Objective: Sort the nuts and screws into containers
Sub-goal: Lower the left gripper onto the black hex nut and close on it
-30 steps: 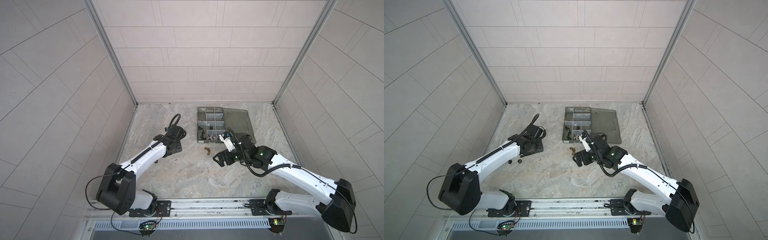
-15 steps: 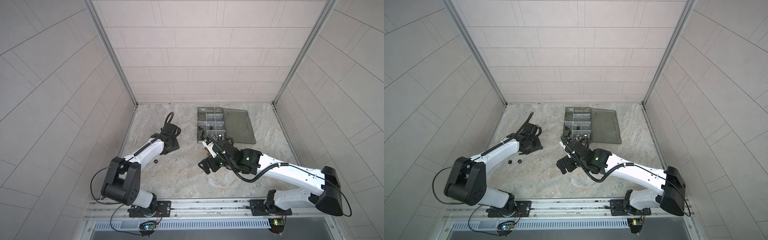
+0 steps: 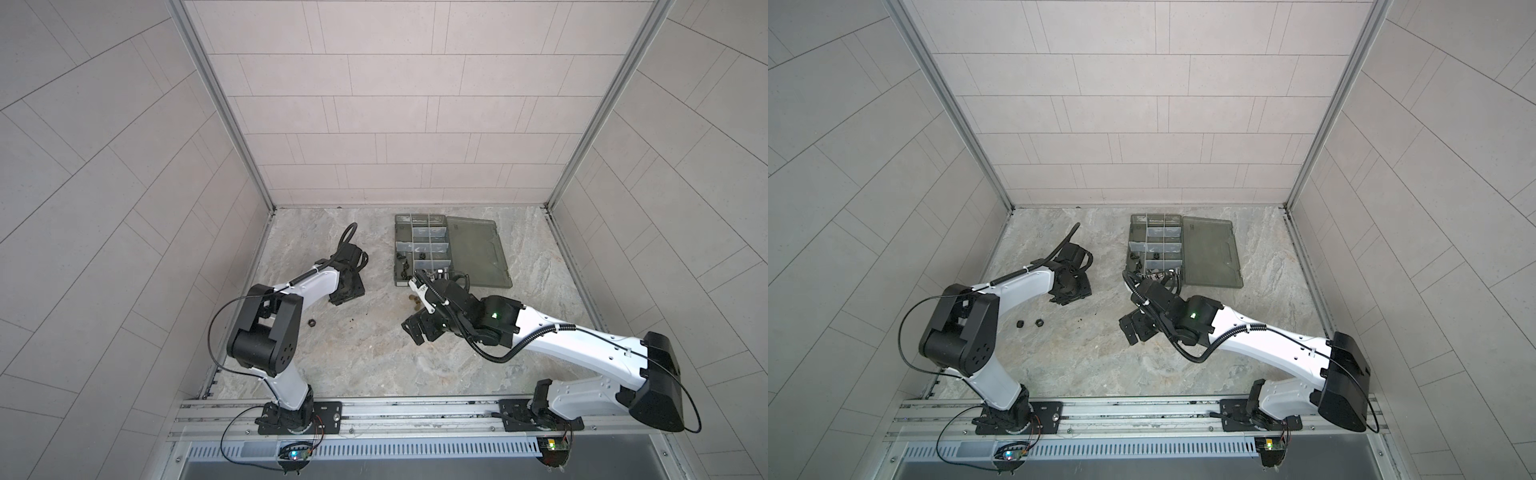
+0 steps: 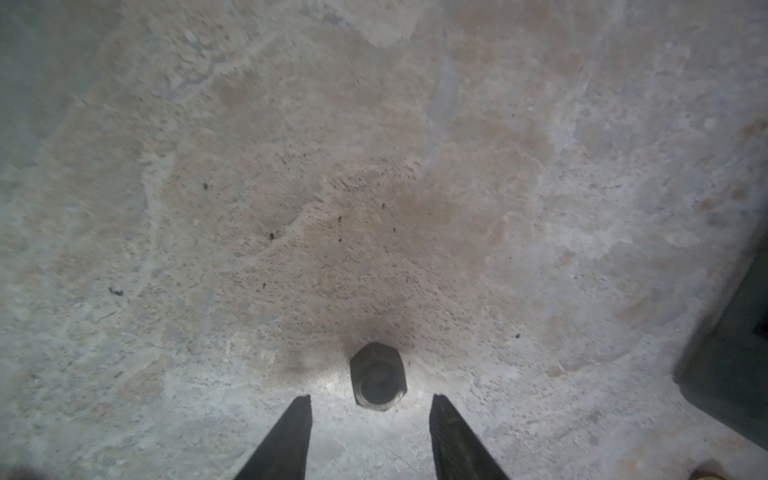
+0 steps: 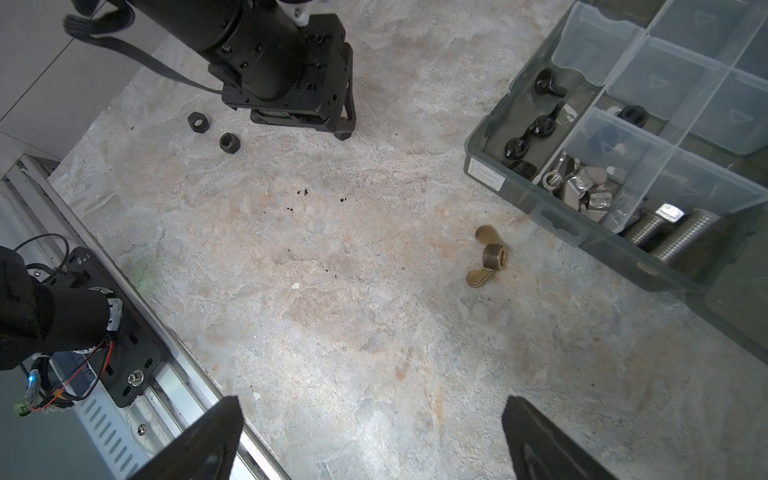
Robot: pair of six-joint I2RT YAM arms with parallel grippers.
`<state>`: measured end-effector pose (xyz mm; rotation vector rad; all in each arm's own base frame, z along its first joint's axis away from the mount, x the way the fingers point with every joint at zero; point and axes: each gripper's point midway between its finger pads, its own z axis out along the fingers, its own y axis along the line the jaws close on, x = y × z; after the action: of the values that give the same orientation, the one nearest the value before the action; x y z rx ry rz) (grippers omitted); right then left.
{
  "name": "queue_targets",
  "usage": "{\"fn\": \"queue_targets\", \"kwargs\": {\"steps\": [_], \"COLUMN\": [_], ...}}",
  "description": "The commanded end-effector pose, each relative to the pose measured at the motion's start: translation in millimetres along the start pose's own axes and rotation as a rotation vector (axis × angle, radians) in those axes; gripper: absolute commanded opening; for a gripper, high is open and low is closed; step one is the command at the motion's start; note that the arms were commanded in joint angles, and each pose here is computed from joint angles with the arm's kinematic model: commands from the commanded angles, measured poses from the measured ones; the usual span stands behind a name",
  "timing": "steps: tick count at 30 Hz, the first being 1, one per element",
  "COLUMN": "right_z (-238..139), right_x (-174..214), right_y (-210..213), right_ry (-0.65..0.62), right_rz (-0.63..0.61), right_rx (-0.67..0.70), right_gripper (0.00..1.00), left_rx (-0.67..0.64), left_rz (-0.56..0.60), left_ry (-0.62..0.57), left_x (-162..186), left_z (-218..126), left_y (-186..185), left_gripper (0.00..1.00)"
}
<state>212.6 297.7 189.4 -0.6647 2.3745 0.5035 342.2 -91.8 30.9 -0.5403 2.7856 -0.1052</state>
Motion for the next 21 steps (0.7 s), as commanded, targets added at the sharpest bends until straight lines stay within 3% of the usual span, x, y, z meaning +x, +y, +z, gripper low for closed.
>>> {"fn": "queue_targets", "kwargs": {"steps": [1,21], "right_z": [-7,-4], "right_x": [-2,-2], "right_y": [-11,-38], "right_ry": [-0.011,0.009], "right_rz": [0.006,0.058], "right_rx": [0.02,0.02], "right_gripper": [0.99,0.99], "left_rx": [-0.013,-0.057], "left_rz": [0.011,0.017], "left_ry": [-0.016,0.017], "left_x": [-11,-14], "left_z": [2,16], "left_y": [-2,-2], "left_gripper": [0.51,0.39]}}
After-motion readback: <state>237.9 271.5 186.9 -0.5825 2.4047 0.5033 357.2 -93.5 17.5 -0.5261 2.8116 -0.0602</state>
